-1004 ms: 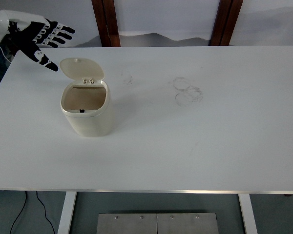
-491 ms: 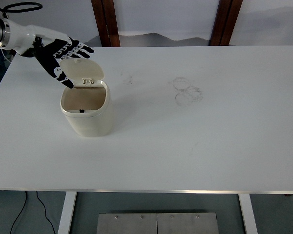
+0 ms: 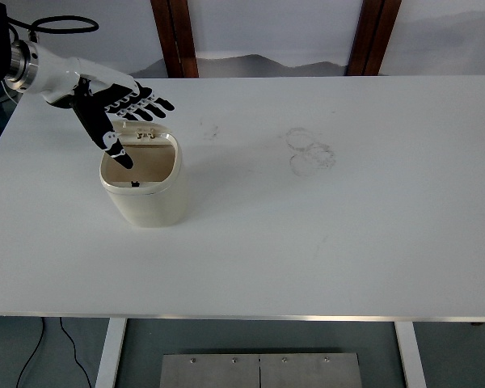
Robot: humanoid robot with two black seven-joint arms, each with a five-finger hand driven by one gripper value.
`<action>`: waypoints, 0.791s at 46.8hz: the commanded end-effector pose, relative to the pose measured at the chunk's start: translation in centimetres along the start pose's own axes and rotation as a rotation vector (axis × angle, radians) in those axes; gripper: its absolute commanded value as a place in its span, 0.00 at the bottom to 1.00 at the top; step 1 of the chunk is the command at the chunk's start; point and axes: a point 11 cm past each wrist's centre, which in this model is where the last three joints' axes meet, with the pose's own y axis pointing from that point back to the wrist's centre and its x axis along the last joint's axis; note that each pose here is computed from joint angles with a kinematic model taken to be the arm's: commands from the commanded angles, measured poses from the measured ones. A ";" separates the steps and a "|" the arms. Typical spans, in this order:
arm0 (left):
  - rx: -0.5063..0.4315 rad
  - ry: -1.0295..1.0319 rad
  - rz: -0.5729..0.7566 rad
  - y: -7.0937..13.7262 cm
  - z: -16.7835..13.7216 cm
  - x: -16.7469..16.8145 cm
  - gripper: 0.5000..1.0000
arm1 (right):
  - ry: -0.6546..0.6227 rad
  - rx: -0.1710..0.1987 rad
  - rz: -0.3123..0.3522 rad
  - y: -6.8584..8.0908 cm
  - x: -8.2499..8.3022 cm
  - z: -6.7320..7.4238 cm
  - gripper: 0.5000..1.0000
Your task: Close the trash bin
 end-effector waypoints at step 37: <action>0.110 -0.008 -0.103 -1.4 -2.6 -3.2 1.00 | 0.000 0.000 -0.001 0.0 0.0 0.0 0.99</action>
